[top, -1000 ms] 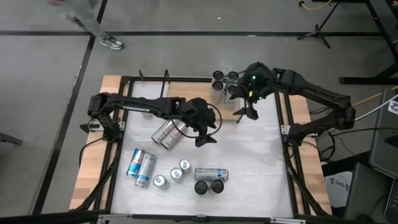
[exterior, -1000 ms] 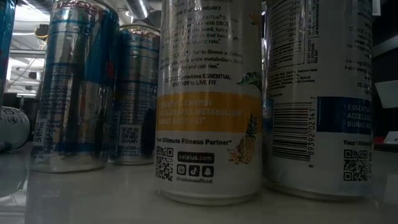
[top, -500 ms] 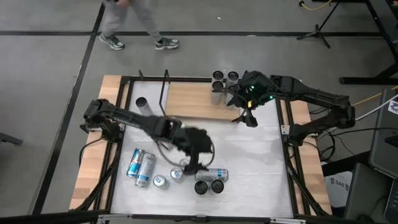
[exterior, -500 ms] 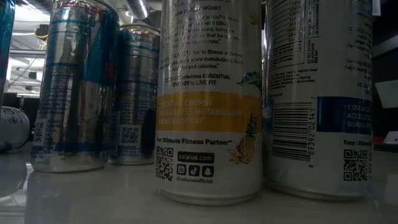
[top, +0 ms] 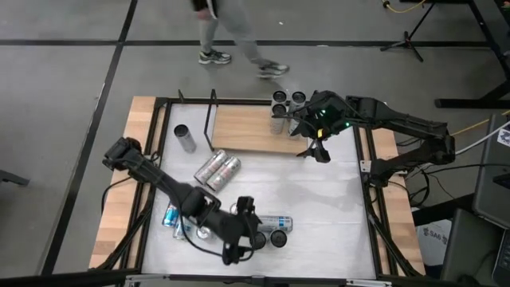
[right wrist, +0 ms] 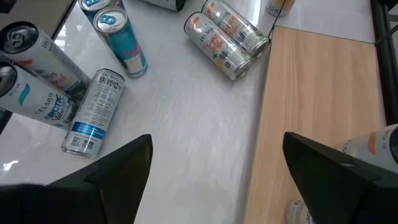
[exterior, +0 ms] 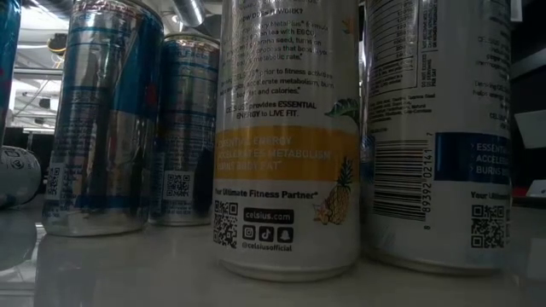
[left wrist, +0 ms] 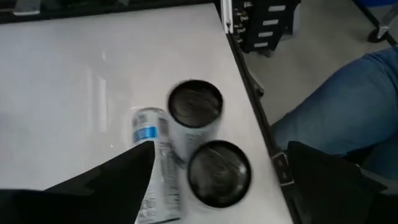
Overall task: Place canned beverage on shelf
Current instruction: Put the white soda can aligned with the other white soda can on the shelf
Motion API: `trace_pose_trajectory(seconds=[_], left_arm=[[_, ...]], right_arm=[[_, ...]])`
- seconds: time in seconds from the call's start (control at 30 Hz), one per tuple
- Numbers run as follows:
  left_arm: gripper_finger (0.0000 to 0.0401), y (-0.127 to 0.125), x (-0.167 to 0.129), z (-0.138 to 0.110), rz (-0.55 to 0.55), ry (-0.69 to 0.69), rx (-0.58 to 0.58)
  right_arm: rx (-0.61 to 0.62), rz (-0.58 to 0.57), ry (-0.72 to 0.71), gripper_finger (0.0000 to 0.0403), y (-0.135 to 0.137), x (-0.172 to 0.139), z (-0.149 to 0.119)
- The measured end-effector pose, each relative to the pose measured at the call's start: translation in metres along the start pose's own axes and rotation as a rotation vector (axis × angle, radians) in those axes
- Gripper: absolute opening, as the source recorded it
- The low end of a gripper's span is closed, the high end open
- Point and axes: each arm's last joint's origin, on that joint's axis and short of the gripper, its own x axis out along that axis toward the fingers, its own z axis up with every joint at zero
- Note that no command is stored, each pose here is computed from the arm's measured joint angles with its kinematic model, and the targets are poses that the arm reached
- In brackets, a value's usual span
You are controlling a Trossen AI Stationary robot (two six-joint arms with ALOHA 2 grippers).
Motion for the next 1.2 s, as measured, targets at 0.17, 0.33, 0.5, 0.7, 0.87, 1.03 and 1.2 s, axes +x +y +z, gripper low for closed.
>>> trace_pose_trajectory(seconds=[0.17,0.33,0.5,0.7,0.87,1.03,1.2], left_arm=[[0.0357,-0.009,0.013,-0.009,0.010,0.033,-0.022],[0.0357,-0.017,0.029,-0.019,0.018,0.074,-0.030],[0.0357,-0.016,0.040,-0.024,0.056,0.088,-0.024],[0.0357,-0.017,0.053,-0.031,0.068,0.117,-0.017],[0.0357,-0.016,0.056,-0.032,0.072,0.119,-0.018],[0.0357,-0.013,0.058,-0.032,0.095,0.117,-0.019],[0.0357,-0.008,0.059,-0.031,0.100,0.117,-0.029]], right_arm=[[0.000,0.002,-0.001,0.0351,0.000,0.000,0.000],[0.000,0.008,-0.003,0.0351,0.000,0.000,0.000],[0.000,0.009,-0.004,0.0351,0.000,0.000,0.000],[0.000,0.009,-0.003,0.0351,0.000,0.000,0.000],[0.000,0.009,-0.004,0.0351,0.000,0.000,0.000],[0.000,0.009,-0.003,0.0351,0.000,0.000,0.000],[0.000,0.010,-0.003,0.0351,0.000,0.000,0.000]])
